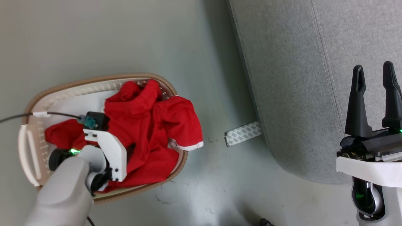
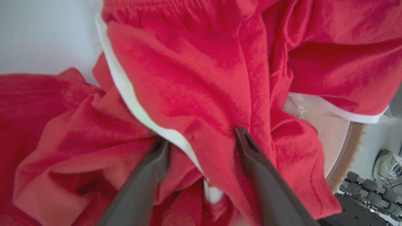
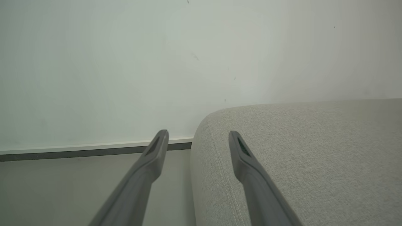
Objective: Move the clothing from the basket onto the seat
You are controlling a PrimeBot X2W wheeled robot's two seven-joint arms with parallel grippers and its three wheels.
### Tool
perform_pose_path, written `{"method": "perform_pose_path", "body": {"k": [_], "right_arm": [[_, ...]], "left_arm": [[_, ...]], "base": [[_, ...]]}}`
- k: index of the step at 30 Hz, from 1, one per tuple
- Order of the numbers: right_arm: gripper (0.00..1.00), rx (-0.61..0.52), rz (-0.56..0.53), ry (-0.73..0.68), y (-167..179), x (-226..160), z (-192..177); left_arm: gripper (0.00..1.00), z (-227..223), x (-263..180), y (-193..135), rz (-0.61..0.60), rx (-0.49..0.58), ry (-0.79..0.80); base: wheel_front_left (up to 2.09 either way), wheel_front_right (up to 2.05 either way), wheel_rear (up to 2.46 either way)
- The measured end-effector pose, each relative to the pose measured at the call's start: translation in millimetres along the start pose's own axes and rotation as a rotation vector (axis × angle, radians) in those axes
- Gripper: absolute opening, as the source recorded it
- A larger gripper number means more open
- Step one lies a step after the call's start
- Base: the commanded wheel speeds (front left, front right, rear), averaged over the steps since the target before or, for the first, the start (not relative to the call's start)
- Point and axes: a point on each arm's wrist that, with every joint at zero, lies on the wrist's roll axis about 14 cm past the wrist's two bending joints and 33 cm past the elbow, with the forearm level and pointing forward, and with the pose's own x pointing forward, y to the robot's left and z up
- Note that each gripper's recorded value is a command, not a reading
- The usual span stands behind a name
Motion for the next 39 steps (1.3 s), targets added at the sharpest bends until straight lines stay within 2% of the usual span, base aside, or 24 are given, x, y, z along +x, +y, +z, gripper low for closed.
{"method": "perform_pose_path", "body": {"k": [4,5,6,7,13,20,28,39], "right_arm": [[1.0,-0.007,-0.007,0.022,-2.3,-1.2,-7.2],[1.0,-0.006,-0.008,0.026,-2.8,-1.4,-8.6],[1.0,-0.005,-0.01,0.029,-3.3,-1.5,-9.6],[1.0,-0.006,-0.011,0.031,-3.4,-1.5,-10.4],[1.0,0.001,0.003,0.03,1.4,-0.8,-10.4],[1.0,-0.003,0.034,-0.037,10.9,-2.8,16.7],[1.0,0.01,0.092,-0.102,31.2,-19.4,47.3],[1.0,0.086,0.204,-0.14,70.6,-57.9,69.5]], "left_arm": [[1.0,-4.7,9.8,1.9,-0.014,0.021,0.044],[0.75,-7.7,11.8,1.2,-0.019,0.027,0.06],[0.26,-10.5,13.3,0.4,-0.022,0.037,0.075],[0.0,-11.5,14.2,-1.2,-0.028,0.039,0.079],[0.0,1.1,4.9,-7.8,-0.04,0.045,0.005],[0.0,30.0,-32.1,-27.2,-0.038,0.051,-0.18],[0.0,64.4,-105.0,-45.4,0.003,0.065,-0.437],[0.0,100.5,-220.2,-91.0,0.026,0.128,-0.791]], "base": [[0.0,0.0,0.0],[0.0,0.0,0.0],[0.0,0.0,0.0],[0.0,0.0,0.0],[0.0,0.0,0.0],[0.0,0.0,0.0],[0.0,0.0,0.0],[0.0,0.0,0.0]]}}
